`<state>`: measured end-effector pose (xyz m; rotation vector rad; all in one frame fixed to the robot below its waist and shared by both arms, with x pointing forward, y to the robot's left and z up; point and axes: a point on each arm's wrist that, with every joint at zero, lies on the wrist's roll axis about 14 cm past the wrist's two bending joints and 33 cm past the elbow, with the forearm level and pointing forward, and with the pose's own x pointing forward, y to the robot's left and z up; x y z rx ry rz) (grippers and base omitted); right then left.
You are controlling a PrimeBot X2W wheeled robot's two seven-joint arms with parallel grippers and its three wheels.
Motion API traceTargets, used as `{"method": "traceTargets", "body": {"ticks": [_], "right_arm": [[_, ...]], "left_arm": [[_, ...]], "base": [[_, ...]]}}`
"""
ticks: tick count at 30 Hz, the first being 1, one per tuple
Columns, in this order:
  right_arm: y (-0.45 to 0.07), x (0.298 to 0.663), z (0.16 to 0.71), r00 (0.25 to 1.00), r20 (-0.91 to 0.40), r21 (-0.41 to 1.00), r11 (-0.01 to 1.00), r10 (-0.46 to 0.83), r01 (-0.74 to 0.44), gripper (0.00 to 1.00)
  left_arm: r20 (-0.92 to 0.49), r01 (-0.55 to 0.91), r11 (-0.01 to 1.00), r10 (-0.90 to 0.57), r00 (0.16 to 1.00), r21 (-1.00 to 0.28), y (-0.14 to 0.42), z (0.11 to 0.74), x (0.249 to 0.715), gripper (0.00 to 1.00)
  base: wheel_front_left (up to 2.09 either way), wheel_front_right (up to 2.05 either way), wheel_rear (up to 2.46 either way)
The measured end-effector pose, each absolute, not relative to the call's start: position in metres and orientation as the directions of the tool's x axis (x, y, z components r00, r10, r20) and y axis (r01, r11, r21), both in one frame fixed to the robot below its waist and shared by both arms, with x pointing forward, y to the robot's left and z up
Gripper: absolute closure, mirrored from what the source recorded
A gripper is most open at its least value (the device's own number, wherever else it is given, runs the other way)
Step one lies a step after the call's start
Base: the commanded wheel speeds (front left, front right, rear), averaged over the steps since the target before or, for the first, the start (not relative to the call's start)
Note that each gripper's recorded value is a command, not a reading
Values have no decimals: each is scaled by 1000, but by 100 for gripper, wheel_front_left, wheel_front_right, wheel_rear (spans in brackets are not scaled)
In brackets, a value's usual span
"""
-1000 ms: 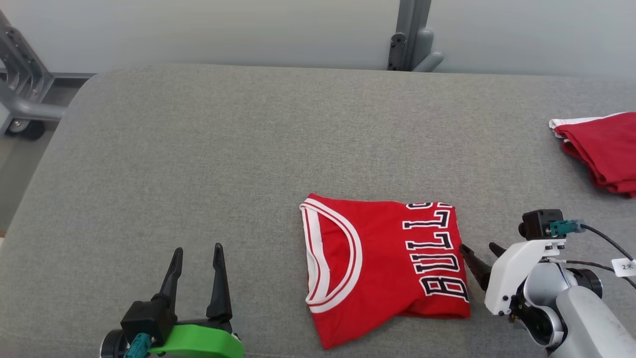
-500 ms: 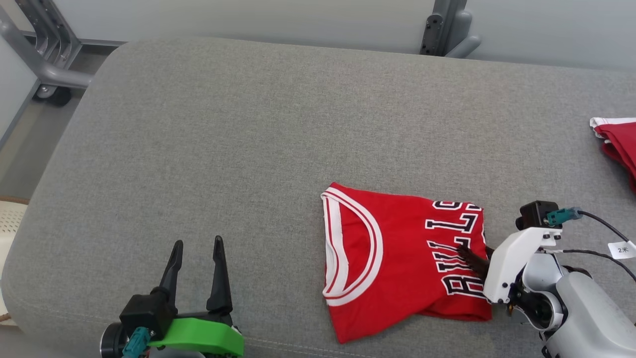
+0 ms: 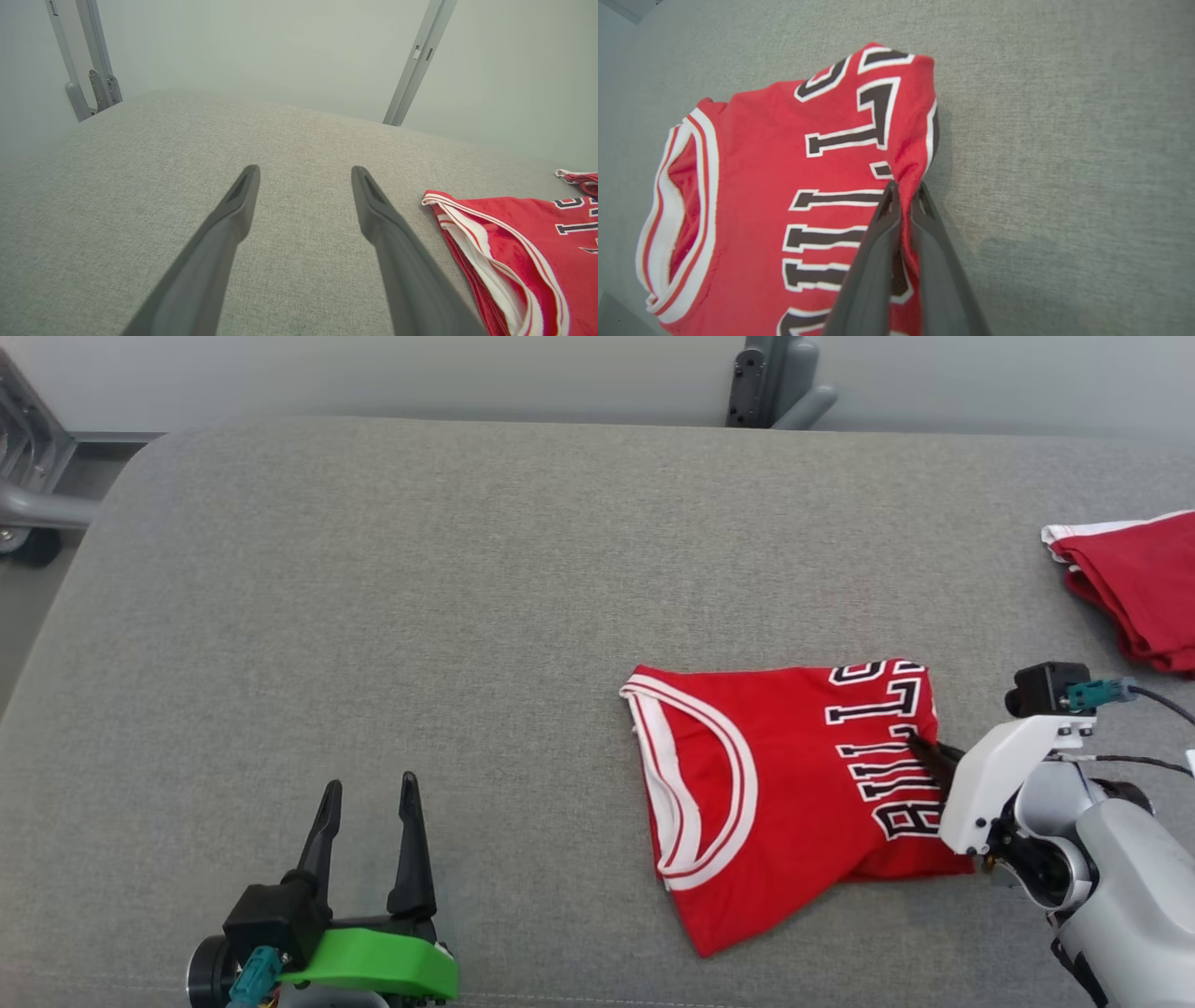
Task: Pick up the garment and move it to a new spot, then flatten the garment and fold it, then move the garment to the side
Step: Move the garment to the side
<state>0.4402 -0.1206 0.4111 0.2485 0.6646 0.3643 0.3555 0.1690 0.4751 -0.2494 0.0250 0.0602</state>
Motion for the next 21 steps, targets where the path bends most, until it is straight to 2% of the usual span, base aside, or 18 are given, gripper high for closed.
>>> {"method": "traceTargets", "body": {"ticks": [12, 21], "right_arm": [[-240, 435, 439, 842, -519, 220, 975, 146, -34, 100], [-299, 405, 446, 861, -509, 187, 975, -10, 122, 100]], "left_arm": [[4, 148, 958, -152, 988, -246, 105, 481, 391, 0], [17, 347, 909, -353, 936, -232, 39, 477, 415, 0]], "base": [[0, 0, 0], [0, 0, 0]]}}
